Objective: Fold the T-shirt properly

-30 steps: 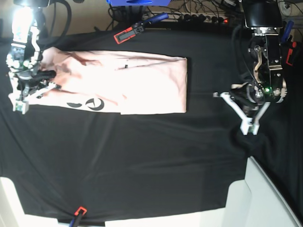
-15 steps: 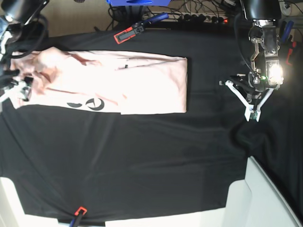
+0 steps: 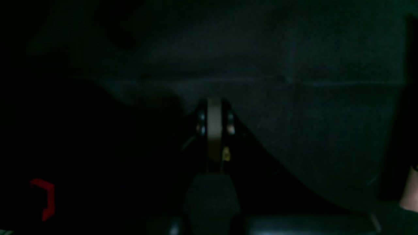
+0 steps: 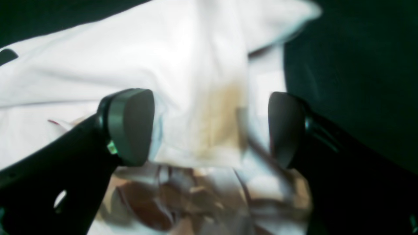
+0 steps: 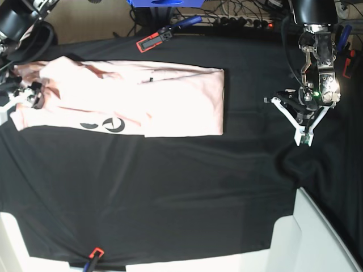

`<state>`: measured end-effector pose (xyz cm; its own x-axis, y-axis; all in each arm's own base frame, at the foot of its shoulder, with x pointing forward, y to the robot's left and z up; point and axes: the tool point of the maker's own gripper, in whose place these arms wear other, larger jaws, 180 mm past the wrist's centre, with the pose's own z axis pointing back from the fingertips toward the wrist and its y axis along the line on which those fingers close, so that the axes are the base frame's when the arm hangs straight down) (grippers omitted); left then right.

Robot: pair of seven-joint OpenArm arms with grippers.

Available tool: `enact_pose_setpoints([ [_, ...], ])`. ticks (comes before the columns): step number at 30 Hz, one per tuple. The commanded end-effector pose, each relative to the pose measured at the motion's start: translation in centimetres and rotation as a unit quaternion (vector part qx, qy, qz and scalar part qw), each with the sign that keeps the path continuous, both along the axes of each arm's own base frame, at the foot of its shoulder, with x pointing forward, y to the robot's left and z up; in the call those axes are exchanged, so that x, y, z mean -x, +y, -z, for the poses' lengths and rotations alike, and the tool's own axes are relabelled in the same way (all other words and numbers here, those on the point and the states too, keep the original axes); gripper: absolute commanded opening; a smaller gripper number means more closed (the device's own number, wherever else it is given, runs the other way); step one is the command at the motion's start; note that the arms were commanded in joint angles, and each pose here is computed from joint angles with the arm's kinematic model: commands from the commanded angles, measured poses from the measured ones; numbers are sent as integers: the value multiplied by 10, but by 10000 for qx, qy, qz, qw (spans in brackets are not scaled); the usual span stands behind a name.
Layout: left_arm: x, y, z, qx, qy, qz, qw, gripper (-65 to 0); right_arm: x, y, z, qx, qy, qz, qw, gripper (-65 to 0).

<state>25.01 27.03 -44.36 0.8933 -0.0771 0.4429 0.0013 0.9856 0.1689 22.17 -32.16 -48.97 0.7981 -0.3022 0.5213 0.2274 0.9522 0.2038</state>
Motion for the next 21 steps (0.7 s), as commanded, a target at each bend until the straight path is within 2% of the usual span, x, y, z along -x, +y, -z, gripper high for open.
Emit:
enact_pose_setpoints([
  [1,-10,6,-10,-87,-200,2,9998,-650,-4,-10,-5,74,-44,13,10000,-142],
  [4,-10,6,-10,-95,-199,3,9998,-650,-7,-9,-3,25,-164,67,9998,-142],
  [8,-9,6,-10,-102,-183,4,9998,-650,-7,-26,-12,226,-198,67,9995,-142],
  [13,-8,6,-9,-101,-176,2,9998,-650,3,-39,-12,337,-99,100,9993,-142],
  [16,-8,6,-9,-101,-176,2,9998,-650,13,-50,-14,348,-109,343,9987,-142],
  [21,-8,6,-9,-101,-176,2,9998,-650,17,-55,-11,336,-28,352,9988,-142],
])
